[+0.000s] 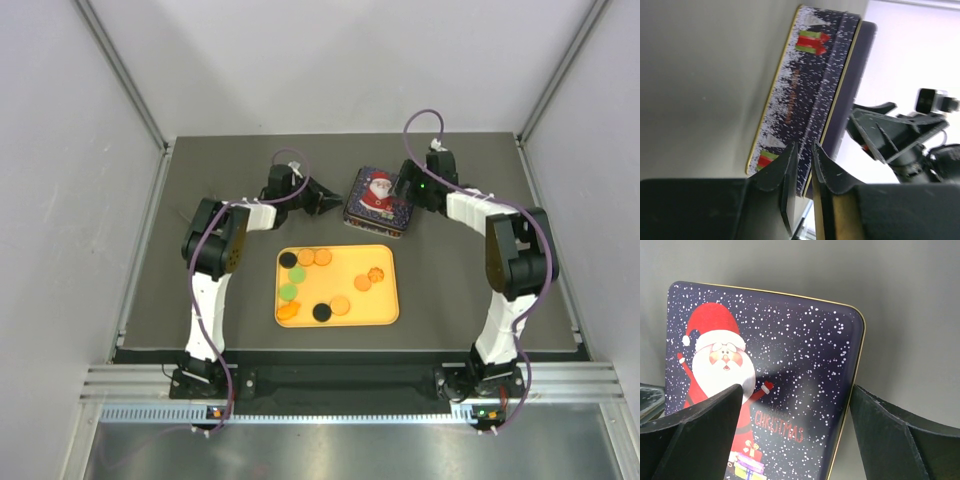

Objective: Pack the cookies

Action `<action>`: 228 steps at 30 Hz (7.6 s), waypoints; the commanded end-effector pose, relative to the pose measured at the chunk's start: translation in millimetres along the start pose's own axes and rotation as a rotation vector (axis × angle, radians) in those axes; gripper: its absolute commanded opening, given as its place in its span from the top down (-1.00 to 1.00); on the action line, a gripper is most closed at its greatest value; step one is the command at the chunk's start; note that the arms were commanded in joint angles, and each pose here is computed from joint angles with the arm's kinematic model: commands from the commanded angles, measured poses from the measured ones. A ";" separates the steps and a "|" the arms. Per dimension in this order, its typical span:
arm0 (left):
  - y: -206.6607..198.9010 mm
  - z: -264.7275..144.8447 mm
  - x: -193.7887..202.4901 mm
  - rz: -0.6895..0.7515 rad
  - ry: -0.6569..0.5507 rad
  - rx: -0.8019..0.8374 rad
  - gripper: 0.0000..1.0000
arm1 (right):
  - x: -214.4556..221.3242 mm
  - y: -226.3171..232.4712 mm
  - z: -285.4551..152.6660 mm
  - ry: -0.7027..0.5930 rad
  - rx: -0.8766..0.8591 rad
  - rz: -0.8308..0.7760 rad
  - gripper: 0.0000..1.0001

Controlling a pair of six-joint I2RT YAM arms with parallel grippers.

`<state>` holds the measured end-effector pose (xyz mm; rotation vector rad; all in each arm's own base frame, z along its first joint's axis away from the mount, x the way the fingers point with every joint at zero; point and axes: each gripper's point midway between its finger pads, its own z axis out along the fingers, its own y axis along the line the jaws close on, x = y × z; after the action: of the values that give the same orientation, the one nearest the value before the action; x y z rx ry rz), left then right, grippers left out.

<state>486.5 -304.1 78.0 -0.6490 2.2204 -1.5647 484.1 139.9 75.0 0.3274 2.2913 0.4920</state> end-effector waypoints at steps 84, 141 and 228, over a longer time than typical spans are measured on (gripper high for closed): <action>-20.3 1.5 138.2 0.282 0.236 -0.161 0.28 | -109.3 47.0 58.0 -0.041 -0.388 -0.152 -1.00; -15.9 14.2 54.6 0.313 0.160 -0.248 0.19 | 48.3 32.9 -15.3 0.164 -0.394 0.011 -0.37; -52.5 1.7 55.1 0.358 0.195 -0.206 0.00 | 21.6 24.3 -48.8 0.069 -0.144 -0.123 -0.63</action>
<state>441.7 -340.4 79.9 -0.2070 2.5966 -1.2281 424.8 147.8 80.5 0.1132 2.3732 0.5340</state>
